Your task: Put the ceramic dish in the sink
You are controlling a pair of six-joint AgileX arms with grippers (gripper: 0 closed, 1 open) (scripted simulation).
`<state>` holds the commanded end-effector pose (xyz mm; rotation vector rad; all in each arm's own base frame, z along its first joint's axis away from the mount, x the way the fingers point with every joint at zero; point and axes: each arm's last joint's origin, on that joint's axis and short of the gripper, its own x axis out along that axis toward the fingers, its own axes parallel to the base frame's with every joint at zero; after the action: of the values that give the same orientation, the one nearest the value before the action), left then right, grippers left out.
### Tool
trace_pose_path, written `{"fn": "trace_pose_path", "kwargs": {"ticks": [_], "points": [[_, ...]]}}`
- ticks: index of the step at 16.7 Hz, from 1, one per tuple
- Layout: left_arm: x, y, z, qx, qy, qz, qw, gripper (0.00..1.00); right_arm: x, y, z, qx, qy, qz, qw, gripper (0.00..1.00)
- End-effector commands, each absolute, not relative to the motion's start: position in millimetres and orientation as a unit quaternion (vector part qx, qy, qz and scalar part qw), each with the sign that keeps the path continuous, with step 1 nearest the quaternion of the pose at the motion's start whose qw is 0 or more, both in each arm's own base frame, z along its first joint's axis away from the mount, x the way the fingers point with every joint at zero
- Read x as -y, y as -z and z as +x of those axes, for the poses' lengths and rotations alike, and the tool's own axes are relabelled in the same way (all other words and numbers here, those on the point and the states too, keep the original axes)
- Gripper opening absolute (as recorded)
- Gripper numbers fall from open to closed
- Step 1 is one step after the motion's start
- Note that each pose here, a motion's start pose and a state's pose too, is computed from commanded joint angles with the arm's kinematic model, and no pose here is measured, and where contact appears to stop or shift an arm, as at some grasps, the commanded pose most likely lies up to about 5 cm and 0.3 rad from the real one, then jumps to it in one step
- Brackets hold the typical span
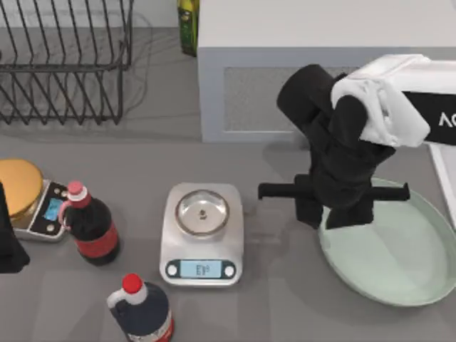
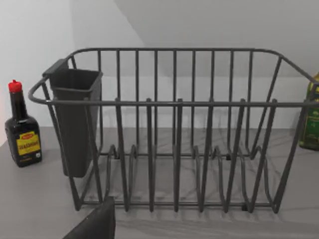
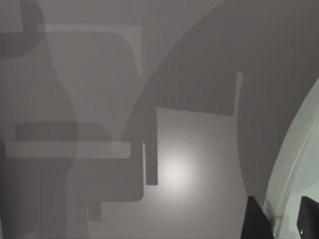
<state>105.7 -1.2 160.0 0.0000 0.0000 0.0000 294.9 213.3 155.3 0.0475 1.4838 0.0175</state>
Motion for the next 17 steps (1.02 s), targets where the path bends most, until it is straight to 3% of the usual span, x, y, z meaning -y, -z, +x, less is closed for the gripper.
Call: {"fn": "trace_pose_path", "kwargs": {"ticks": [5,10,17], "points": [[1.2,-160.0,105.7,0.0,0.0,0.0,1.0,1.0,-224.9,-251.0,308.9,-0.678,-0.006,0.02,0.735,0.0],[1.2,-160.0,105.7,0.0,0.0,0.0,1.0,1.0,-210.7,-344.0,292.2,-0.675,-0.008,0.022,0.737,0.0],[1.2,-160.0,105.7,0.0,0.0,0.0,1.0,1.0,-200.2,-373.1,280.5,-0.67,-0.011,0.025,0.742,0.0]]}}
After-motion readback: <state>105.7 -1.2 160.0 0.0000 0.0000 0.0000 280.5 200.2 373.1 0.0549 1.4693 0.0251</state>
